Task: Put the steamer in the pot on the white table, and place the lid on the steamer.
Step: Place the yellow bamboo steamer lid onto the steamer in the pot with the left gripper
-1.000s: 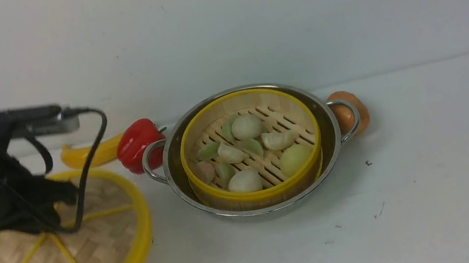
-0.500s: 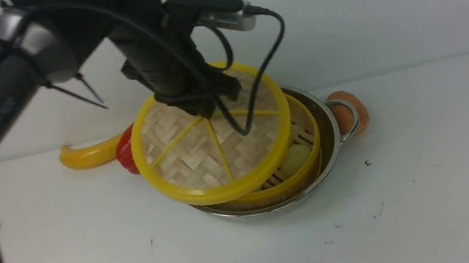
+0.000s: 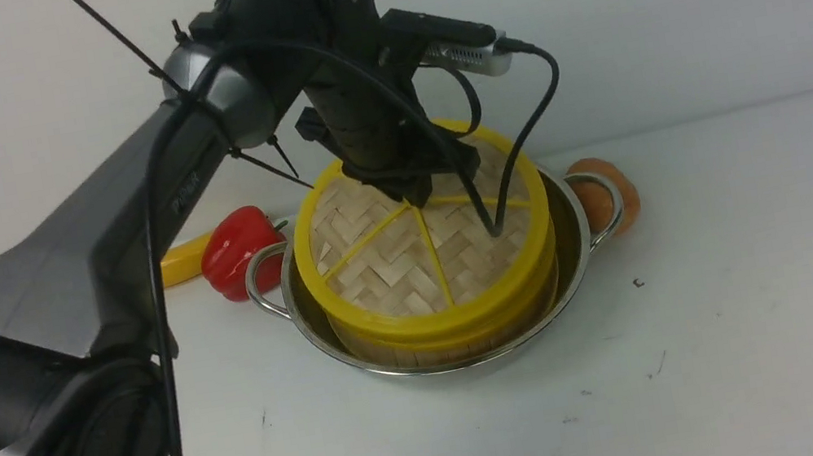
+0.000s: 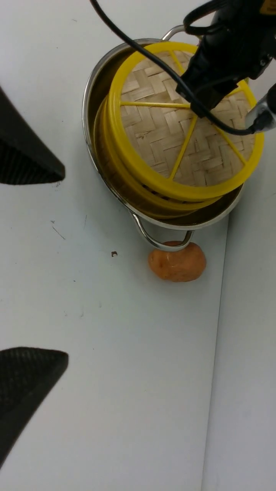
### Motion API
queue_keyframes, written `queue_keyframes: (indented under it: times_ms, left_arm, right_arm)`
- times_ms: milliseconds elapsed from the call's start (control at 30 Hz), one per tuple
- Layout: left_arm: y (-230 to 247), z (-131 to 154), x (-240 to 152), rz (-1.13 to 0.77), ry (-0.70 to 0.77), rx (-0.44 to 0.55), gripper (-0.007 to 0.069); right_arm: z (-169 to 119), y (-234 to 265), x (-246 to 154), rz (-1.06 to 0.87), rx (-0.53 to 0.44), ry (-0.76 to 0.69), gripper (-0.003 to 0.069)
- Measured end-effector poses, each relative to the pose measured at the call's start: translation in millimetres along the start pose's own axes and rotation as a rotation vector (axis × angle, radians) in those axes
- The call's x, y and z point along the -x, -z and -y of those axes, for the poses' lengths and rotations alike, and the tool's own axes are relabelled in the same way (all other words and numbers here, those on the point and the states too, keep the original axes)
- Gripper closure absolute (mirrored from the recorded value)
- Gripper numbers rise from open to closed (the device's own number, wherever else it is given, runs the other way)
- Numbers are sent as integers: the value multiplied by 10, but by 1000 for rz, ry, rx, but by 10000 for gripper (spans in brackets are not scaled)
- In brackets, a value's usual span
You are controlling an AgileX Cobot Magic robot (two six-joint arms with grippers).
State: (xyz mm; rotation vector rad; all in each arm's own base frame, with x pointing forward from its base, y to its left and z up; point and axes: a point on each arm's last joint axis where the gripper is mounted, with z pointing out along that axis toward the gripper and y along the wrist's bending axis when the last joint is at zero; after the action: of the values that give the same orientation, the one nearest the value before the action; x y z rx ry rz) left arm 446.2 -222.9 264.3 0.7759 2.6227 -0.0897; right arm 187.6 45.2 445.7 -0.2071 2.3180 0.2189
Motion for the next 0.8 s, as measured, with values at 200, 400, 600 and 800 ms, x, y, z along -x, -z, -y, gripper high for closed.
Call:
queue_keyframes:
  times_ms: [200,400,600,800]
  left_arm:
    - [4,-2,2,0,-2,7,508]
    - [-10,5,3,0,-4,0,508]
    - [-170,14,-15,-27,-5,-5,508]
    - [-222,45,46,33,-13,-7,508]
  right_arm:
    - [0,-2,-1,-1,1,-6,118]
    - [0,-2,-1,-1,1,-8,118]
    - [0,-2,-1,-1,1,-8,118]
    - [0,-5,-3,-2,1,-8,118]
